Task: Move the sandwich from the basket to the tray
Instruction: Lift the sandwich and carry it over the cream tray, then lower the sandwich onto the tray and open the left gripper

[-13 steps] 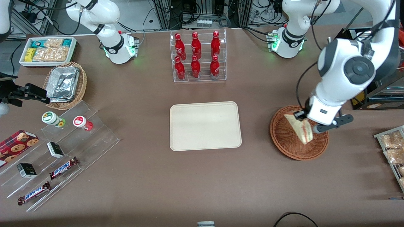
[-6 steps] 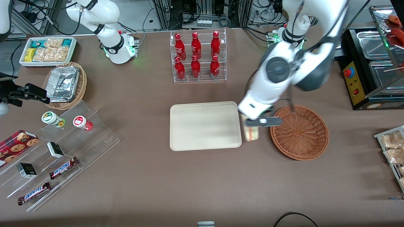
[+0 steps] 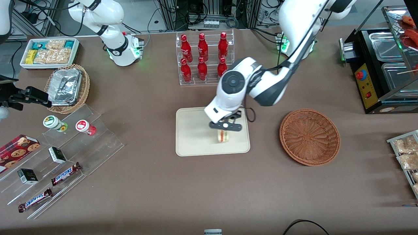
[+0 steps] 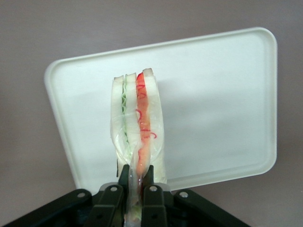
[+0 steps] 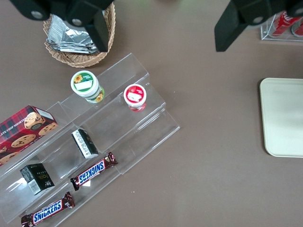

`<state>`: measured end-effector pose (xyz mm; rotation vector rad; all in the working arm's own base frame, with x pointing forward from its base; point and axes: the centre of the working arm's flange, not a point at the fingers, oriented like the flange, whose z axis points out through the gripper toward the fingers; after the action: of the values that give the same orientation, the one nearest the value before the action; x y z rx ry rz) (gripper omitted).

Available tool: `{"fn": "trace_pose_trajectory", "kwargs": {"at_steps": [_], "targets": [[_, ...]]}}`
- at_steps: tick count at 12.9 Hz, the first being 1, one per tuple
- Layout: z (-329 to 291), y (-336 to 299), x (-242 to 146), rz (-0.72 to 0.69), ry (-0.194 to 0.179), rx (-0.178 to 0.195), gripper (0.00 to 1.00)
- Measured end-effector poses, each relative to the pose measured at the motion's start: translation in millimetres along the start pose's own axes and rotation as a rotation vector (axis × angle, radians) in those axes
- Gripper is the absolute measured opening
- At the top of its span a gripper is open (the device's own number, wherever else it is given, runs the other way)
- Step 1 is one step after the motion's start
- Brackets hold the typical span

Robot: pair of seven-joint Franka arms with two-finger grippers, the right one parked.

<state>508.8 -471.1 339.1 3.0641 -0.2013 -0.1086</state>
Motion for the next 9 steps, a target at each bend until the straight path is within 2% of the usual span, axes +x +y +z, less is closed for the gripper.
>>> {"fn": "trace_pose_trajectory", "kwargs": {"at_steps": [5, 9], "targets": [[50, 36, -15, 0.023, 0.001, -0.021, 0.14], [75, 37, -15, -0.046, 0.019, 0.039, 0.14]]}}
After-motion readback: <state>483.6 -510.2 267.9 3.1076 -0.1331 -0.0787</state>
